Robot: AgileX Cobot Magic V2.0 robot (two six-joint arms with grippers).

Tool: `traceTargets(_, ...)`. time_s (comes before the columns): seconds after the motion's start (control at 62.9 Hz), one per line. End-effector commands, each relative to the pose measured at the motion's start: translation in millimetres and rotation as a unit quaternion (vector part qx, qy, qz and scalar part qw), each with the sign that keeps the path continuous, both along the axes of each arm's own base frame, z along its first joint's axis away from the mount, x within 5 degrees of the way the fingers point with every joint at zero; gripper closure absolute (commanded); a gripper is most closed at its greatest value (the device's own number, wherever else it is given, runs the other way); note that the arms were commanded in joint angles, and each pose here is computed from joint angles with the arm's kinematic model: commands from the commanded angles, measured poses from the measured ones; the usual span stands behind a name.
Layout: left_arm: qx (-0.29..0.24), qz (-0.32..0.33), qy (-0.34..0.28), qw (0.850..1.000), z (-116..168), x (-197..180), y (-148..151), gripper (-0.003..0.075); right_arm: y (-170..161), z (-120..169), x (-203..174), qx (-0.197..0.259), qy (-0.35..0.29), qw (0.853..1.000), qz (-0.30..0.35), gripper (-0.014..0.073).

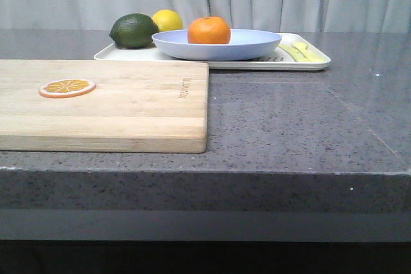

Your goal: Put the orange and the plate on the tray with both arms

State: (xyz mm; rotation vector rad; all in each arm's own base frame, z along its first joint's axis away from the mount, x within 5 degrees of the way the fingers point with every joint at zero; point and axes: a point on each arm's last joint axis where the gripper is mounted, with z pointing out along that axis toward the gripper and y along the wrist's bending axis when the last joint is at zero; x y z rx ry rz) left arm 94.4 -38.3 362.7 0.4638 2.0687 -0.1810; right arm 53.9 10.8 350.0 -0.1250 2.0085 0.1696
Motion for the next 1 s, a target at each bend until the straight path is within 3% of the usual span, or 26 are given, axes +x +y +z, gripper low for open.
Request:
traceTargets(0.0,-0.024,0.001,-0.042,0.999,14,2,-1,0.0081,0,8,3,0.006,-0.034,0.999,-0.006,0.0232)
traceTargets(0.095,-0.024,0.001,-0.042,0.999,14,2,-1,0.0102,0,5,4,0.005,-0.029,1.000,-0.006,0.0241)
traceTargets(0.159,-0.024,0.001,-0.042,0.999,14,2,-1,0.0160,0,3,5,0.003,-0.025,1.000,-0.007,0.0276)
traceTargets(0.238,-0.024,0.001,-0.042,0.999,14,2,-1,0.0278,0,2,5,0.001,-0.023,1.000,-0.007,0.0373)
traceTargets(0.413,-0.024,0.001,-0.041,0.999,13,2,-1,0.0611,0,-3,6,-0.001,-0.012,1.000,-0.007,0.0608)
traceTargets(0.509,-0.024,0.001,-0.041,0.999,13,2,-1,0.0741,0,-4,6,-0.002,-0.007,1.000,-0.007,0.0663)
traceTargets(0.986,-0.024,0.001,-0.041,0.999,13,2,-1,0.0740,-1,-4,6,-0.005,-0.008,1.000,-0.008,0.0663)
